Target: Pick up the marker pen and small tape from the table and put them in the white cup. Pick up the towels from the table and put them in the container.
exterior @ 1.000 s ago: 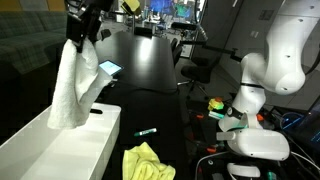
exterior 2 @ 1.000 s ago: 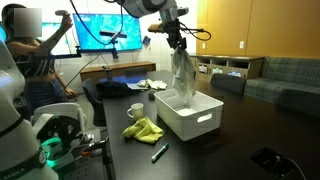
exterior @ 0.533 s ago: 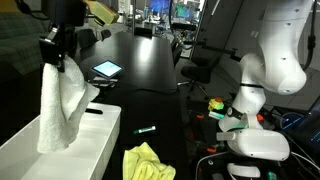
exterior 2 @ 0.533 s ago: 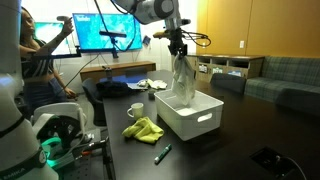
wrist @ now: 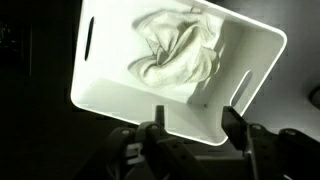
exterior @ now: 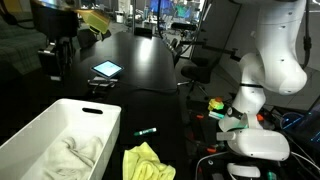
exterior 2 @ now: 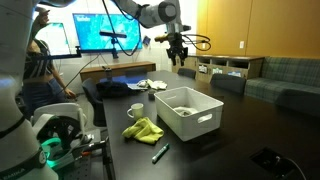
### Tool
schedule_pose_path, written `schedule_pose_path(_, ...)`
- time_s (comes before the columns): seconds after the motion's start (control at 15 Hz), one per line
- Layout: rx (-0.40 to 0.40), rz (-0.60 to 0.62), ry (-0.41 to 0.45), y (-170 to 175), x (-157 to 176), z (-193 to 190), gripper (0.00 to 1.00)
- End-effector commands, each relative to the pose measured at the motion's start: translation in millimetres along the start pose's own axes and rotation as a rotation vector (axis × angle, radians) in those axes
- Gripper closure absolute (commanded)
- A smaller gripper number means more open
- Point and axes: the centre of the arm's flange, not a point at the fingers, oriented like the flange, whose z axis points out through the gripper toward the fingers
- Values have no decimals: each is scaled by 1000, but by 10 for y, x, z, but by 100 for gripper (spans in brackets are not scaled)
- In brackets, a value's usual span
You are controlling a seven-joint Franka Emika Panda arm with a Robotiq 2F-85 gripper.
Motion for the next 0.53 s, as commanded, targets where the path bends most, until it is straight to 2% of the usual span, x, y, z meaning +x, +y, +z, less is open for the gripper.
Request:
schedule_pose_path(0.0,-11,-64,-69,194,-354,88,6)
schedule_pose_path(0.13,-5,-64,-114,300,-629,303,0)
schedule_pose_path(0.47,63,-30,-250,600,-1391,959,0)
